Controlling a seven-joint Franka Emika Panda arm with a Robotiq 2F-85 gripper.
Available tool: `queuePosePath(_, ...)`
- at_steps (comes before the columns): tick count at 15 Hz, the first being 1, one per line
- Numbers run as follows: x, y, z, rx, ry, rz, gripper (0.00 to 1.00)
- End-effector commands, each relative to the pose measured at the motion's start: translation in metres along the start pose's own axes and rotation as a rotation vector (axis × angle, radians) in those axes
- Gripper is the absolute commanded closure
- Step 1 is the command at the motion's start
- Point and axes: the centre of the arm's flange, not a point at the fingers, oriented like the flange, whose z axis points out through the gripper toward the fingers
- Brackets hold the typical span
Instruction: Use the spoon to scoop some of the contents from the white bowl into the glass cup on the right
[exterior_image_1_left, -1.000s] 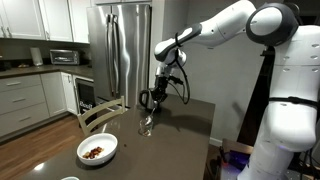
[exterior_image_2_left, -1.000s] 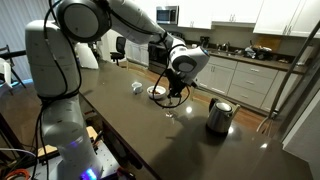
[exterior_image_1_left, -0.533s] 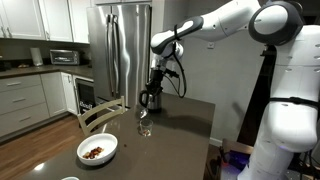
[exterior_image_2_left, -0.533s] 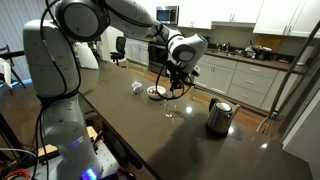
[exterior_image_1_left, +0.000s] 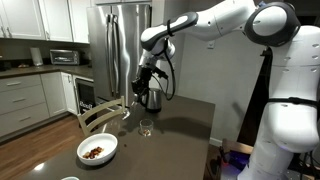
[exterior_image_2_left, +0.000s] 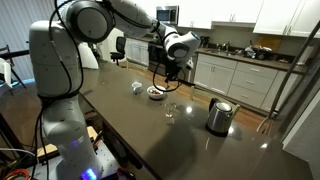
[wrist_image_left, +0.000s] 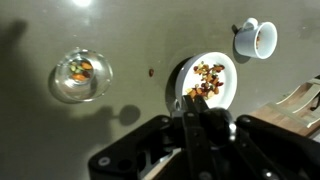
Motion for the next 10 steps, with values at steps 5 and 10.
queuePosePath(5, 0.028, -0.046, 0.074, 0.146, -0.084, -0.131, 0.95)
queuePosePath(10, 0.029, -0.06, 0.128, 0.191, -0.151, -0.161, 0.95)
